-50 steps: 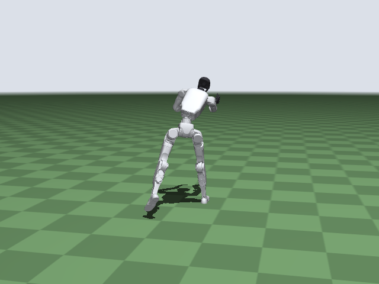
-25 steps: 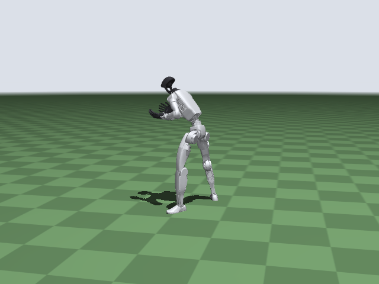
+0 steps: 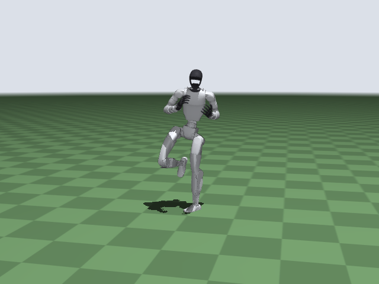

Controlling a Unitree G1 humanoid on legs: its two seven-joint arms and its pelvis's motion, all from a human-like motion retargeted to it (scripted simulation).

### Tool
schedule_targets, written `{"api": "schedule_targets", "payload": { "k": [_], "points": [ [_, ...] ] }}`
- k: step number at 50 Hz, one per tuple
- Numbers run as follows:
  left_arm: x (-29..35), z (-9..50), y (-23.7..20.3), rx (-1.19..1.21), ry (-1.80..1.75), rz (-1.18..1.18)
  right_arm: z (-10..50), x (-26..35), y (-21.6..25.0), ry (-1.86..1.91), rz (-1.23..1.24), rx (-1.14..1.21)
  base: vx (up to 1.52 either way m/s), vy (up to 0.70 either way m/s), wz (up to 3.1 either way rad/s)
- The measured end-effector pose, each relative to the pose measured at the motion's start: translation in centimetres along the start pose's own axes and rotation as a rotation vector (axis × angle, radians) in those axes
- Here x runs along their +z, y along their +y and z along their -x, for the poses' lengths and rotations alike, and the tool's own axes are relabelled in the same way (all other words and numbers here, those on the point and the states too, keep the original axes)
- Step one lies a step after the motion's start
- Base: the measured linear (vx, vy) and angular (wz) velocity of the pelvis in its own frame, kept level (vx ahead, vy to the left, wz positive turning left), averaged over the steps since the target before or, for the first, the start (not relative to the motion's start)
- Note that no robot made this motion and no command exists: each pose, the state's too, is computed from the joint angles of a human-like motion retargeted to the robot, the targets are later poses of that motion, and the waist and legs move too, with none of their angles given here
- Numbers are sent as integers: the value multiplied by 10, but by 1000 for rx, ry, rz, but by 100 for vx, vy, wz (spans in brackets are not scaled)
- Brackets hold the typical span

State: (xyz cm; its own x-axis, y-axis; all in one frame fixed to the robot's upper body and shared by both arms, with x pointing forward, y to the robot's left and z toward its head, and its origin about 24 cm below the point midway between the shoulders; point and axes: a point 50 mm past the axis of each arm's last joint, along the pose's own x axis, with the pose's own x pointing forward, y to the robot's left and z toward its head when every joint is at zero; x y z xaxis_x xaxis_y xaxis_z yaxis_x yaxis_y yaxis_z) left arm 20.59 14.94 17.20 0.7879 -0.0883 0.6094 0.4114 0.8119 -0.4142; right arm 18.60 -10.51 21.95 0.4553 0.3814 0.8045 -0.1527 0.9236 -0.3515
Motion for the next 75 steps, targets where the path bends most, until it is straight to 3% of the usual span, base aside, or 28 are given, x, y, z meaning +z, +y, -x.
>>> {"api": "schedule_targets", "payload": {
  "k": [3, 5, 8, 15, 19, 25, 33, 43, 46, 54, 59, 62, 65, 67, 68, 70, 73, 75],
  "points": [
    [-8, 14, 22, 111, 68, -163, -12, 10, -4, -113, 143, 63, 35, -16, 277],
    [-16, 22, 31, 162, 121, -70, -17, 15, -6, -154, 190, 98, 40, -29, 341],
    [-25, 30, 40, 197, 195, -113, -16, 22, -8, -178, 257, 109, 48, -23, 396],
    [-45, 38, 38, 67, 272, -125, 16, -12, 2, 71, 213, 144, 42, -14, 216],
    [-40, 38, 53, 150, 243, -40, 35, -40, 10, 242, 250, 240, 44, -12, 168],
    [-35, 32, 48, 98, 246, -100, 58, -33, -16, 367, 225, 33, -9, -51, 53],
    [-32, 45, 47, 187, 278, -33, 69, -39, -56, 458, 416, -168, 6, -62, 55],
    [-29, 19, 16, 54, 142, 117, 41, -49, -83, 298, 751, -268, 17, -47, 22],
    [-4, 6, 4, -21, 26, 80, 14, -41, -78, 148, 726, -349, 17, -29, -104],
    [65, -67, -98, -565, -438, -421, 18, -34, -57, 173, 454, -520, 25, -20, -31],
    [48, -160, -196, -884, -599, -1066, 42, -23, -55, 233, 406, -440, 26, -9, -54],
    [6, -243, -213, -759, -399, -1593, 32, -3, -49, 113, 330, -307, 22, -3, -56],
    [-2, -293, -172, -360, -157, -2088, 0, 20, -41, -130, 352, -178, 19, 0, -53],
    [-8, -293, -151, -254, -81, -2193, -19, 40, -47, -317, 437, -173, 19, 0, -53],
    [-10, -292, -148, -253, -116, -2193, -29, 48, -53, -405, 500, -190, 13, 3, -67],
    [-1, -286, -177, -358, -350, -1960, -62, 55, -73, -536, 767, -289, 9, 5, -76],
    [-35, -236, -188, -482, -468, -1384, -99, 42, -105, -555, 839, -501, 8, 4, -54],
    [-59, -199, -184, -526, -461, -1207, -130, 14, -136, -397, 861, -610, 1, 8, -22]
  ]
}}
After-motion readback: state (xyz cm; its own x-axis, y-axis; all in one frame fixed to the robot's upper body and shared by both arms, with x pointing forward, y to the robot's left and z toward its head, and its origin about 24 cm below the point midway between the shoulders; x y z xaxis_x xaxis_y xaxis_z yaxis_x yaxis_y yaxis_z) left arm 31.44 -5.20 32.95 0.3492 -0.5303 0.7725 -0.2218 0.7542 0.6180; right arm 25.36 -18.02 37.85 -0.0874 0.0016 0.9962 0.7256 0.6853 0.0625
